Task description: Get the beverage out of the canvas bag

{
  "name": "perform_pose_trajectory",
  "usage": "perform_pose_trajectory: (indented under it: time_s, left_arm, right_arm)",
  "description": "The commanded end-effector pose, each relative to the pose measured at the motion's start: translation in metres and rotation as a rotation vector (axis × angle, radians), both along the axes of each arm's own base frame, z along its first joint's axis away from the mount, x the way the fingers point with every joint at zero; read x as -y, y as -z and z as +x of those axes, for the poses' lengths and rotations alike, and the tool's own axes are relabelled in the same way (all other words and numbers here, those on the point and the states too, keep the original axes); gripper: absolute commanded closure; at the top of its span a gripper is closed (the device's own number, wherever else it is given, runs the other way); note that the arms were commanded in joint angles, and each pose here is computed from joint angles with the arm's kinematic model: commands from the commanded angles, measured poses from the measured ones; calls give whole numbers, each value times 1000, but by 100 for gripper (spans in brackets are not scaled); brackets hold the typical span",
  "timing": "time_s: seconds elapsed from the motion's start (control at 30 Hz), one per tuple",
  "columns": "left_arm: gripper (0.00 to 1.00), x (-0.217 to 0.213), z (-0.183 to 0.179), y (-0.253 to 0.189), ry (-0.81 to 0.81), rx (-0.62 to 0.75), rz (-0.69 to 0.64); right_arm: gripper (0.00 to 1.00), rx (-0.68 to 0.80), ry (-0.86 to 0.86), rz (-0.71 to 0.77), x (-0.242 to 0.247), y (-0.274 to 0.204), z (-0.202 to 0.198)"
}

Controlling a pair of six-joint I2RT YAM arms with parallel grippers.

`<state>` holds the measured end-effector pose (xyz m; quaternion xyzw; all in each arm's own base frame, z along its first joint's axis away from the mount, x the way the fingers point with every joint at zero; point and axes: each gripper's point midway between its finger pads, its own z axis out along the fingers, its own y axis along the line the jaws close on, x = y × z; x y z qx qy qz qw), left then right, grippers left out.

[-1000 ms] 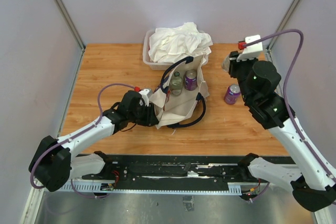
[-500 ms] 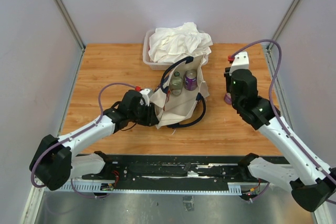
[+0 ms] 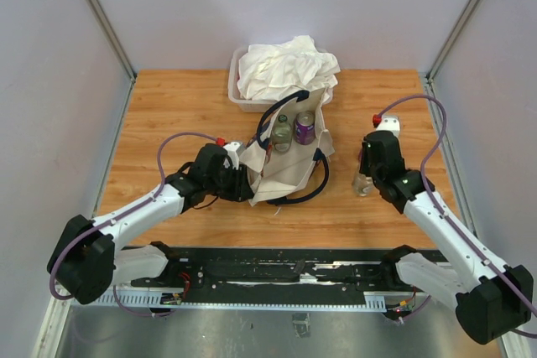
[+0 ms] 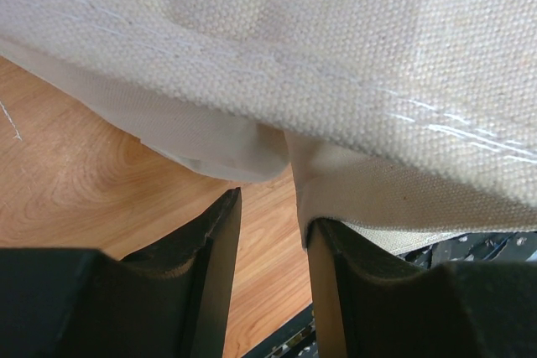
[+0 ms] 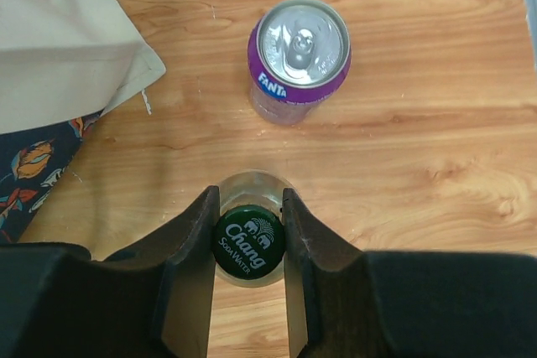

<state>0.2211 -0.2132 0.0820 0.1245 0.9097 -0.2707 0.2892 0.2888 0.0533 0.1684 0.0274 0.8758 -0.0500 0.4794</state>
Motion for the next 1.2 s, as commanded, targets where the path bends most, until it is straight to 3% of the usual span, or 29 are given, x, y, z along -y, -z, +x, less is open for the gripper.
perform_pose_trajectory:
  time_s: [0.0, 0.37, 0.4, 0.43, 0.47, 0.53, 0.63, 0.73, 0.87, 1.03, 1.1, 1.17]
  left_arm:
    - [59, -5, -6, 10, 17, -40, 50]
    - [59, -3, -3, 11, 34, -36, 65]
    - [59, -3, -2, 11, 35, -36, 65]
    - [59, -3, -2, 11, 37, -35, 67]
    - [59, -3, -2, 12, 37, -36, 68]
    - [59, -3, -2, 12, 41, -35, 69]
    - [60, -3, -2, 11, 45, -33, 68]
    - [60, -2, -3, 10, 48, -29, 62]
    - [60, -3, -2, 9, 43, -23, 64]
    - [60, -2, 2, 3, 35, -8, 62]
    - [60, -3, 4, 2, 30, 2, 64]
    - [60, -4, 5, 2, 24, 7, 67]
  right_arm:
    - [99, 152, 74, 134, 3, -28, 20]
    - [98, 137, 137, 78, 20, -3, 14]
    - [91, 133, 137, 75, 20, -1, 14]
    - [78, 125, 132, 71, 20, 0, 13]
    - [58, 120, 128, 68, 20, 1, 13]
    - [33, 115, 129, 69, 19, 0, 12]
    - [19, 135, 124, 68, 19, -12, 12]
    - [19, 194, 90, 46, 13, -45, 16]
    - [26, 270, -6, -11, -9, -104, 28]
    - [28, 338, -318, 38, -84, -178, 50]
    - [36, 326, -405, 70, -110, -195, 59]
    - [51, 297, -481, 92, -133, -201, 67]
